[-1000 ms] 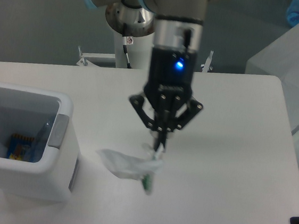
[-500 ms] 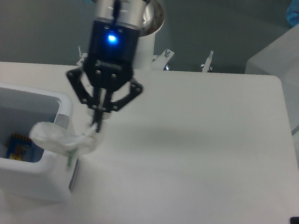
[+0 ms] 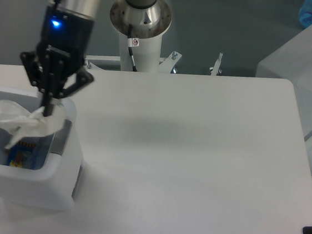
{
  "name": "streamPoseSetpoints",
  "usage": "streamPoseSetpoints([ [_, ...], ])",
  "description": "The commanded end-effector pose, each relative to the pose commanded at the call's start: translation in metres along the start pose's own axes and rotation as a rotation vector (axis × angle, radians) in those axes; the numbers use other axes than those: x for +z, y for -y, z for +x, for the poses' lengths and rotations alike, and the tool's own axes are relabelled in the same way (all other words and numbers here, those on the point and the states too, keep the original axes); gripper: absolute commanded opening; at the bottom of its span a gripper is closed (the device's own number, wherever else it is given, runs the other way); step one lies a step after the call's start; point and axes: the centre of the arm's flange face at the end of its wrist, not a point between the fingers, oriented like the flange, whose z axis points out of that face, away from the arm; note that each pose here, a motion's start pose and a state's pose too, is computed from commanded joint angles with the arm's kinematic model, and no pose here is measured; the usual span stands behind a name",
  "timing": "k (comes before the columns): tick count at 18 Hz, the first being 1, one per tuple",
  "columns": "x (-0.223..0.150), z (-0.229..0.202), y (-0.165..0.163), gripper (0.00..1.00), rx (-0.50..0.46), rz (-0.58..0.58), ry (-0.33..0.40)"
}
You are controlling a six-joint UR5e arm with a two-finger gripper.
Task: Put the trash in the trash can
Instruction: 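Lift the plastic bag and carry it over the trash bin, then lower the bag into the bin and open the gripper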
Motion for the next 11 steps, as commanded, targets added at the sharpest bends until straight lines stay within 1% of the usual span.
streamPoseSetpoints([
  [2,0.008,0.005,-0.008,0.18,-0.007,-0.019,-0.013],
  [6,0.019,0.005,-0.015,0.19,-0.019,-0.039,-0.023],
  [7,0.021,0.005,-0.016,0.23,-0.024,-0.043,-0.024],
  [8,0.025,0.004,-0.017,0.33,-0.025,-0.047,-0.026],
  [10,0.028,0.003,-0.018,0.48,-0.025,-0.051,-0.027],
  [11,0.029,0.002,-0.018,0.59,-0.023,-0.052,-0.028],
])
